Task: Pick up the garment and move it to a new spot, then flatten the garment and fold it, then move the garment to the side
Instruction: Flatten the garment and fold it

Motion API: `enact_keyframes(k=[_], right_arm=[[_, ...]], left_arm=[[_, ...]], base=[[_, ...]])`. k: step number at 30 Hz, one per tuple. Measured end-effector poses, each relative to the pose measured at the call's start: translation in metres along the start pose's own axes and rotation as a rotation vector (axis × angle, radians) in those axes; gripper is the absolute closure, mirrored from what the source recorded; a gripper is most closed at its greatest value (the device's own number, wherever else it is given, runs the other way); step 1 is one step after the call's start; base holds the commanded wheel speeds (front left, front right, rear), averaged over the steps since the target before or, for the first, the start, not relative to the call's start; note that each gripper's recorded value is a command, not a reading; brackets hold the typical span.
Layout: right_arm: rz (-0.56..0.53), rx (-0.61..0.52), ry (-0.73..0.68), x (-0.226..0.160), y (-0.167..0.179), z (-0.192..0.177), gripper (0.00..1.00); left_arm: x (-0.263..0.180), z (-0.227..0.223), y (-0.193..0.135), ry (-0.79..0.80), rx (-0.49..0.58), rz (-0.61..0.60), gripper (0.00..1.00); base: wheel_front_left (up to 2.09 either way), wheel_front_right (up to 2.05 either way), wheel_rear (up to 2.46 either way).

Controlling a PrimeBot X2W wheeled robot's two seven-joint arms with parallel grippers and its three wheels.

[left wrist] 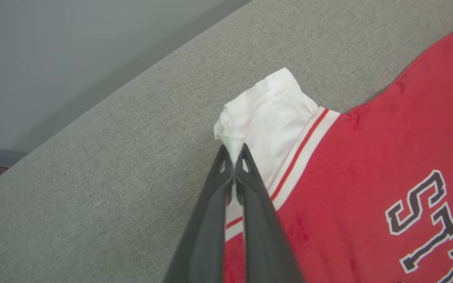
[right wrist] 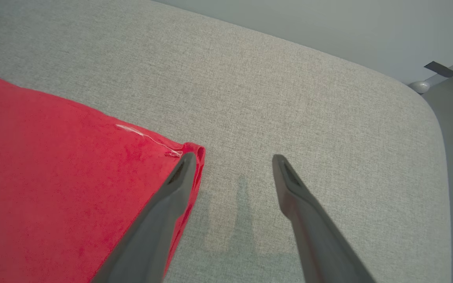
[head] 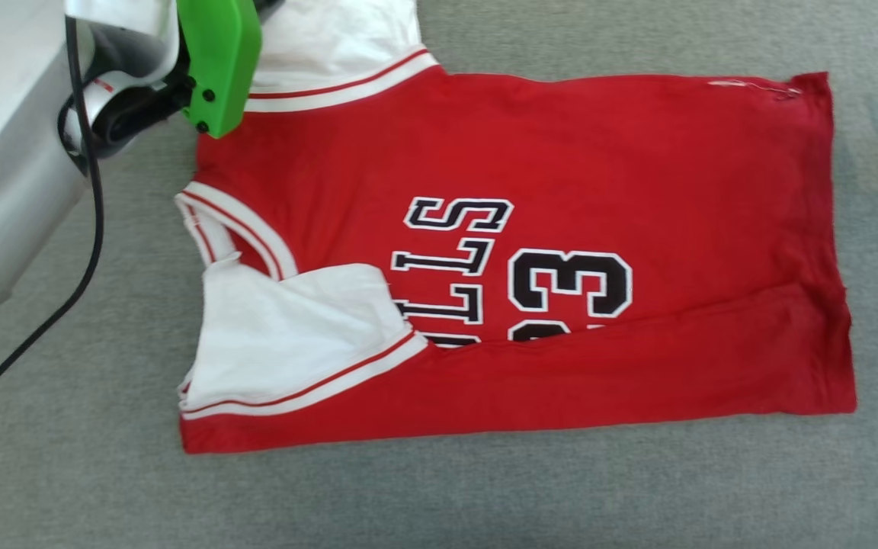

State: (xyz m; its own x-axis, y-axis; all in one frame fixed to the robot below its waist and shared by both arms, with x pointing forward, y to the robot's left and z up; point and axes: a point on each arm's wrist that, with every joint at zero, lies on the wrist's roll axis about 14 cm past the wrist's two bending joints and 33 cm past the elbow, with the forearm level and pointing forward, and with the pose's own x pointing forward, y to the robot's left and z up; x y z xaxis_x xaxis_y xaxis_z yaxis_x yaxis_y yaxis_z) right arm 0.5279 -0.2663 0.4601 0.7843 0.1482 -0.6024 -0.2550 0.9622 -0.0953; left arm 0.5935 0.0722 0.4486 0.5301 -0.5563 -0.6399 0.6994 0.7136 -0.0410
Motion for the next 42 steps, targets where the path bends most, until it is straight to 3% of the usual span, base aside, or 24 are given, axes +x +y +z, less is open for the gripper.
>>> enact_keyframes(k=[5,20,21,22,23,35,42], right_arm=[[0.069,0.001,0.170,0.018,0.015,-0.017,0.00],[0.124,0.038,0.336,0.081,0.046,-0.070,0.00],[0.125,0.044,0.334,0.081,0.045,-0.070,0.53],[0.124,0.049,0.320,0.081,0.045,-0.068,0.94],[0.121,0.052,0.303,0.081,0.043,-0.066,1.00],[0.123,0.064,0.026,0.043,0.047,-0.025,1.00],[0.141,0.060,-0.025,-0.002,0.057,-0.040,1.00]], left_arm=[[-0.017,0.000,0.001,-0.040,0.010,0.016,1.00],[-0.014,-0.031,0.018,-0.019,-0.007,0.046,1.00],[-0.014,-0.032,0.018,-0.017,-0.007,0.046,1.00],[-0.014,-0.032,0.018,-0.018,-0.007,0.048,1.00],[-0.014,-0.031,0.019,-0.024,-0.007,0.050,1.00],[-0.046,-0.016,0.007,-0.120,-0.001,0.074,1.00],[-0.077,-0.039,-0.022,-0.132,-0.037,0.047,1.00]], base=[[0.00,0.00,0.00],[0.00,0.00,0.00],[0.00,0.00,0.00],[0.00,0.00,0.00],[0.00,0.00,0.00],[0.00,0.00,0.00],[0.00,0.00,0.00]])
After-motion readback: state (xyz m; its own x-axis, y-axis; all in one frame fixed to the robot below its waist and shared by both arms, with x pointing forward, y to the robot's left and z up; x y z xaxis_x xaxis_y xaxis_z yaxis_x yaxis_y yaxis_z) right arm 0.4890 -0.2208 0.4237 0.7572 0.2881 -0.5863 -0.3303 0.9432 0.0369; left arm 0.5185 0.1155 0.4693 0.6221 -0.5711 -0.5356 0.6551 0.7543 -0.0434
